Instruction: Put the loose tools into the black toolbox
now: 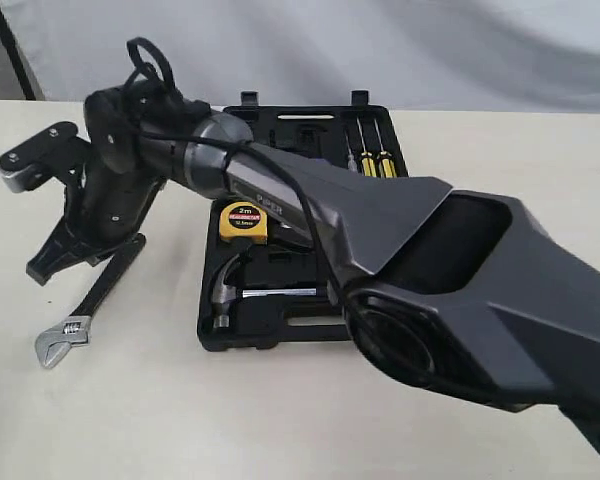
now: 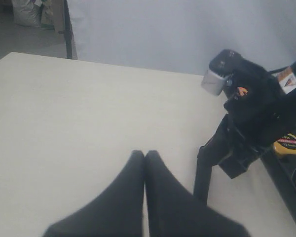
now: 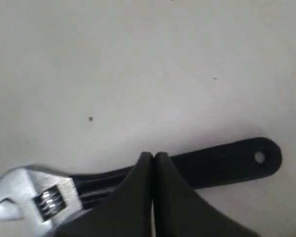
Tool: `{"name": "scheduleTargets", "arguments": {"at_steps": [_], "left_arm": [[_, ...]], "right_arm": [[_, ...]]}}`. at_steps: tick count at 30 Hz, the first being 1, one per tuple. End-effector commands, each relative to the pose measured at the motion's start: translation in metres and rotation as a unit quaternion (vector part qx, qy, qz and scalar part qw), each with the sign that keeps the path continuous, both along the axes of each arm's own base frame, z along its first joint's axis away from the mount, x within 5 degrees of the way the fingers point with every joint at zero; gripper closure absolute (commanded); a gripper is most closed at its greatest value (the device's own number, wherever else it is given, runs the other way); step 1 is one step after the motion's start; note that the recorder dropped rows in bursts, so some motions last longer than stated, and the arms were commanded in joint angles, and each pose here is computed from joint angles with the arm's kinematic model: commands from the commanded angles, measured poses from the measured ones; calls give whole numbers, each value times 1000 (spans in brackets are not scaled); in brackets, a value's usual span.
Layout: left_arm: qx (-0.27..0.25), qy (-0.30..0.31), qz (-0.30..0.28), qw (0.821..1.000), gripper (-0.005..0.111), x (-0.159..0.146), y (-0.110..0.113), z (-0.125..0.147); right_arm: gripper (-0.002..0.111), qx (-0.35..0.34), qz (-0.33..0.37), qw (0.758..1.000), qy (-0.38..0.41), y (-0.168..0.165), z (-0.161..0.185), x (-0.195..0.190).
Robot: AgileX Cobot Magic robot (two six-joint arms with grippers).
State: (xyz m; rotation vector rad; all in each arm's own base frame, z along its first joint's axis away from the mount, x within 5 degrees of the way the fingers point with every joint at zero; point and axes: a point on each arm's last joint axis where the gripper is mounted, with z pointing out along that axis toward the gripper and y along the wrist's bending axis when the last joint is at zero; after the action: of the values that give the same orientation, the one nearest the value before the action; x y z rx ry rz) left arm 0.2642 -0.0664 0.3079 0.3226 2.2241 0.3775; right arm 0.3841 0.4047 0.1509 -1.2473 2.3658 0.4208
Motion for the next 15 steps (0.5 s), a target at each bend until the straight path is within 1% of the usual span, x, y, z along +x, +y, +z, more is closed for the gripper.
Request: {"name": "scheduleTargets", "arguments": {"at_steps": [1,5,7,9,10,15], "left_arm": [[-14,-2,1,1000,105,-2,0,-1],[-14,-2,1,1000,105,-2,0,-1],[-14,-2,1,1000,105,-2,0,-1],[-14,-2,1,1000,105,-2,0,-1],[-14,-2,1,1000,105,-2,0,-1],[-14,-2,1,1000,105,-2,0,-1]], "right_arm": [[109,-23,-8,1000,9,-6,-37,10],[109,-63,-6,997,54,-15,-59,7],[109,-95,-7,992,88,-21,-61,2],[109,-124,-14,985,119,-27,-56,-4],[109,-124,-16,985,121,-27,-53,-4],[109,-98,-49,988,112,-27,-20,-4]]}}
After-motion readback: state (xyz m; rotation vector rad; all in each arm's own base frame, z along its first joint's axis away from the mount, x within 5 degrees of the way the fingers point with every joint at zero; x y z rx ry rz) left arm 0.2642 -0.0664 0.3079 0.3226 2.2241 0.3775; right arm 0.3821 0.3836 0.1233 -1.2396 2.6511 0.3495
